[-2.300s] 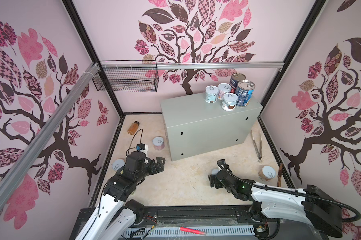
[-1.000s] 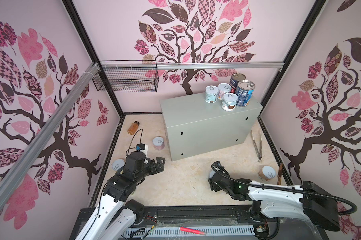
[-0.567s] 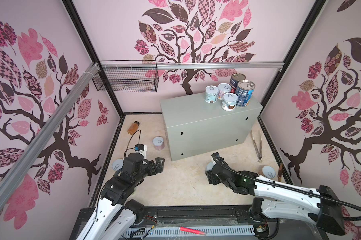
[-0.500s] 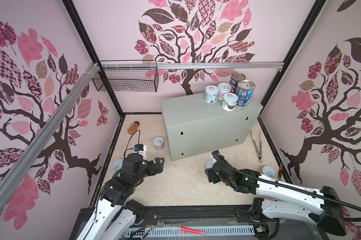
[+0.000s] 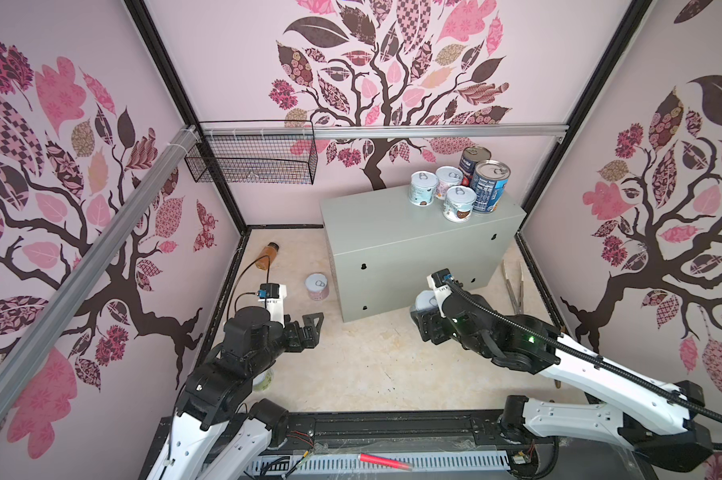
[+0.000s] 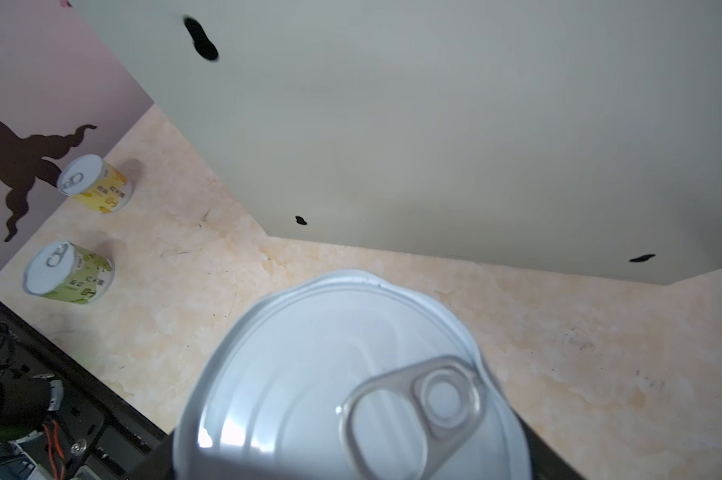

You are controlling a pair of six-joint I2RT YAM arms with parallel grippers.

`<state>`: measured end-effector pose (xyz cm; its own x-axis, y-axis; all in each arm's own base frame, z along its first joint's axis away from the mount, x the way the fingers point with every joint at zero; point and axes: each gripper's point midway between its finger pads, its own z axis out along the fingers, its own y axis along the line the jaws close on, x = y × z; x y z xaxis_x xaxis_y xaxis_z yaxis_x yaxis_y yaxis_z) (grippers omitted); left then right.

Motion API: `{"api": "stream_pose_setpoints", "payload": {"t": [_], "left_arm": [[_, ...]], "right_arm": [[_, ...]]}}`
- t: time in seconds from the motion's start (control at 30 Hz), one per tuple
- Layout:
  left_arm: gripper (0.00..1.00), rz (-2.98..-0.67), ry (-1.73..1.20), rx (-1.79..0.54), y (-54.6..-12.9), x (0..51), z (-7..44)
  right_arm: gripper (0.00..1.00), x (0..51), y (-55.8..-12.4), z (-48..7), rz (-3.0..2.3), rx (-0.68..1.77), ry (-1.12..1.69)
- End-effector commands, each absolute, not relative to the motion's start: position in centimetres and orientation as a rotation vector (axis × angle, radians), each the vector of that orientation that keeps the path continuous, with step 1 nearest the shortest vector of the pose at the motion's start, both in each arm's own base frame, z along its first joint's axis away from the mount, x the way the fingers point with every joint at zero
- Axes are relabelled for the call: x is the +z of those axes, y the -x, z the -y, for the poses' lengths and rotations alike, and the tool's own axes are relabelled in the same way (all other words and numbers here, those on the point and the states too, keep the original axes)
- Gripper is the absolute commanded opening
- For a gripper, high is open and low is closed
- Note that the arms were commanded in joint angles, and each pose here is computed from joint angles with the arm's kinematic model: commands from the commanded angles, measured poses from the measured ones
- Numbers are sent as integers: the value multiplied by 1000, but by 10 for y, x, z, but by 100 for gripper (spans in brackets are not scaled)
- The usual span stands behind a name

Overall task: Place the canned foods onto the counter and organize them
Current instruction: 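Lift the pale blue-green can up over the cabinet top with the right gripper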

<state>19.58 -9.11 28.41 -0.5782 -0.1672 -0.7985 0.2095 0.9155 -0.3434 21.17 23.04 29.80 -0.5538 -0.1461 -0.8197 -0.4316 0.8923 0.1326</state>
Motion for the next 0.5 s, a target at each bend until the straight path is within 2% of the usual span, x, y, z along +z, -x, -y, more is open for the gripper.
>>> {"api": "stream_pose_setpoints", "payload": {"t": [0.0, 0.2, 0.47], "left_arm": [[98, -2087, -81, -455, -192, 307, 85], [98, -2076, -130, -426, -194, 327, 87], [98, -2048, -144, -448, -205, 347, 95]], "right_arm": [[58, 345, -216, -233, -2063, 401, 427], [58, 390, -225, -248, -2025, 379, 484], [59, 420, -246, -262, -2010, 333, 506]]}}
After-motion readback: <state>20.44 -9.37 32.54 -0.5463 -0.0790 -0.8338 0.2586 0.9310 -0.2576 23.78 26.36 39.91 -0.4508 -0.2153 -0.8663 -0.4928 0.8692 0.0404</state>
